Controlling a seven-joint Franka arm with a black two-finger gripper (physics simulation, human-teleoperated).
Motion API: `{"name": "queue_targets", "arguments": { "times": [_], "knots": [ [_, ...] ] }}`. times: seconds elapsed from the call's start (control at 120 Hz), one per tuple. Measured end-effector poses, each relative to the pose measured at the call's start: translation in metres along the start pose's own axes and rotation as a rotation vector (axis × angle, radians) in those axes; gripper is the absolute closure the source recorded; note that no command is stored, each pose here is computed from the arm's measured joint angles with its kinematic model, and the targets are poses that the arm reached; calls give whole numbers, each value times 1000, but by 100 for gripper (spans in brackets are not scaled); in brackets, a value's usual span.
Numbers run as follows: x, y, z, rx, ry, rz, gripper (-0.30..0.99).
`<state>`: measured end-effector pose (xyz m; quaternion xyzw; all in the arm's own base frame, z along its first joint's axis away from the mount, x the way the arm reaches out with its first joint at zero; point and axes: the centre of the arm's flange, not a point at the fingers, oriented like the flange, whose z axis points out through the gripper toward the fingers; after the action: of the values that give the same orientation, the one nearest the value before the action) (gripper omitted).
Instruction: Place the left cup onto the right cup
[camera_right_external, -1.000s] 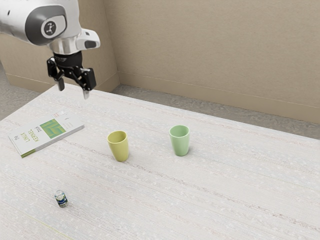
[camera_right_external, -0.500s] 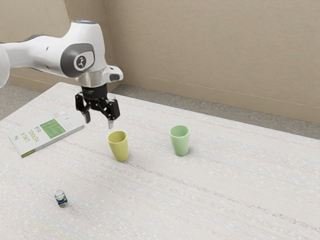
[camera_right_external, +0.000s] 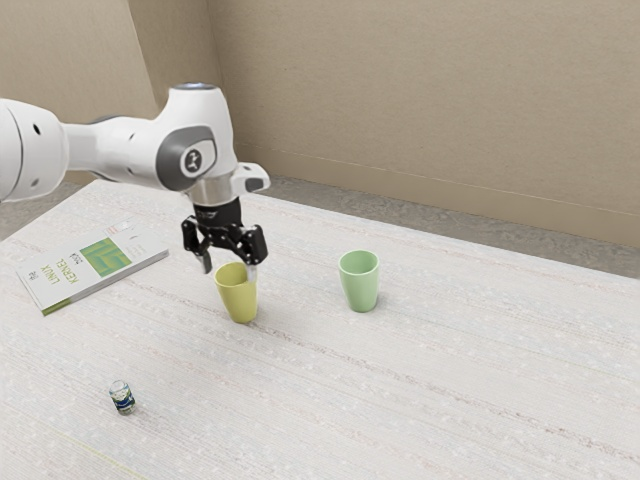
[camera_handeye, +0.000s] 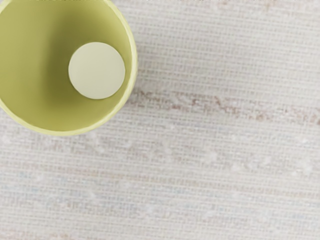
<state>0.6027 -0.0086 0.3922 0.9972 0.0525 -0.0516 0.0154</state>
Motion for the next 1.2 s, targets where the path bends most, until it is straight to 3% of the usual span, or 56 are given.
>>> {"name": "queue_targets", "arguments": {
  "times": [0.8,1.2],
  "knots": [
    [61,4,50,-7,68,1,0],
    [70,-8,87,-6,40,-15,4]
  ]
}}
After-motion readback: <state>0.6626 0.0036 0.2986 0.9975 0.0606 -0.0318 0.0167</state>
